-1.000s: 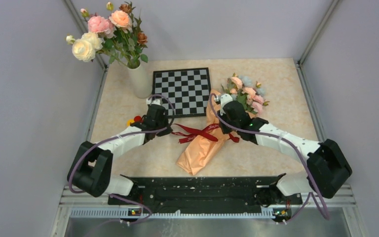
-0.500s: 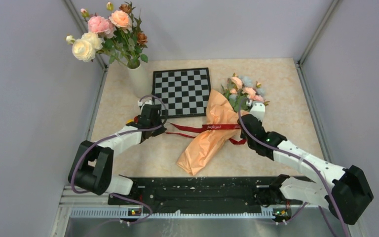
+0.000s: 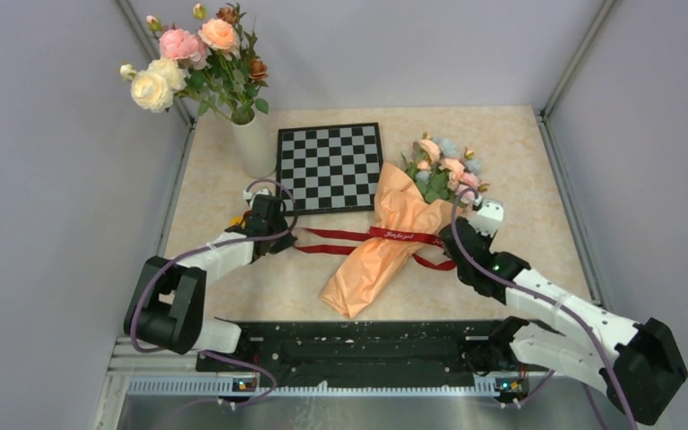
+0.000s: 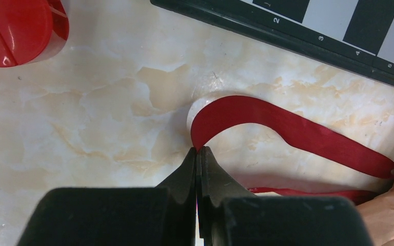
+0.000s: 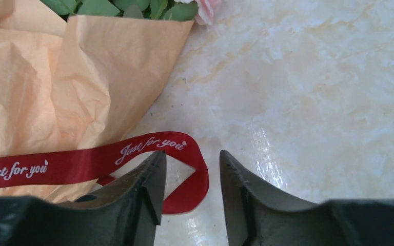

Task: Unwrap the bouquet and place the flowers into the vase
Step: Untie the ribbon from the wrapping paper.

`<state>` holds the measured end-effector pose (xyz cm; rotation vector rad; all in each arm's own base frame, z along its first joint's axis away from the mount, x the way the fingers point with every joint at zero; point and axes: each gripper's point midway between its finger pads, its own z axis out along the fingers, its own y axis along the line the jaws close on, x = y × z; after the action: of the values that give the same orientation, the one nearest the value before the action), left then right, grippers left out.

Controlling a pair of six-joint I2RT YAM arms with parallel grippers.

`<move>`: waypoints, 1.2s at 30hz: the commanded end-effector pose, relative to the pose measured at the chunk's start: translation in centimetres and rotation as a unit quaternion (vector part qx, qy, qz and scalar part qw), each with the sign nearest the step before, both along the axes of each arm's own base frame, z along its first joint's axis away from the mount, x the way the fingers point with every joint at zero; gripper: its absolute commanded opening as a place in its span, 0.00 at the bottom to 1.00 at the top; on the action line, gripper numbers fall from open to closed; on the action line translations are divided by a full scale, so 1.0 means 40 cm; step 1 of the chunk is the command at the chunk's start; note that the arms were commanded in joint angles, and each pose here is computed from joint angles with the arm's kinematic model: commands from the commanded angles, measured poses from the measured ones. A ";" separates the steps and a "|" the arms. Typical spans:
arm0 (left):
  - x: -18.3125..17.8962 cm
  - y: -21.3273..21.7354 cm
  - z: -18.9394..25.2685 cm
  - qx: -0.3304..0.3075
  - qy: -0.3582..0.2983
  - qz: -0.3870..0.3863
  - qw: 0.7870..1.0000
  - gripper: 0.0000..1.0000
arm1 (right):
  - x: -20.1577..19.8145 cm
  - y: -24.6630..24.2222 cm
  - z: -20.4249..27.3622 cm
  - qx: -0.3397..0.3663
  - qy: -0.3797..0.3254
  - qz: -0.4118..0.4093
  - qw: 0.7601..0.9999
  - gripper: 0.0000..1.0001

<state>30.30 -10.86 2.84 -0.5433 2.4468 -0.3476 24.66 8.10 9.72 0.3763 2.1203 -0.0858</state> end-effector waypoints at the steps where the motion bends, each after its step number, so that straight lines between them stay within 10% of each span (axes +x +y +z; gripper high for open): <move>1: 0.019 -0.008 0.045 -0.014 -0.031 -0.005 0.999 0.05 | 0.028 -0.019 0.118 -0.009 -0.067 0.001 0.998 0.48; 14: 0.030 0.001 0.170 0.010 -0.079 -0.040 0.996 0.58 | 0.091 0.216 0.227 -0.036 -0.056 0.298 0.952 0.68; 36: 0.032 -0.010 0.054 0.020 -0.008 -0.051 0.998 0.66 | 0.128 0.398 0.041 -0.052 0.067 0.473 0.877 0.68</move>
<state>29.98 -10.79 4.03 -0.4019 2.5071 -0.3110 28.60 23.40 10.53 -0.7494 2.2503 0.3464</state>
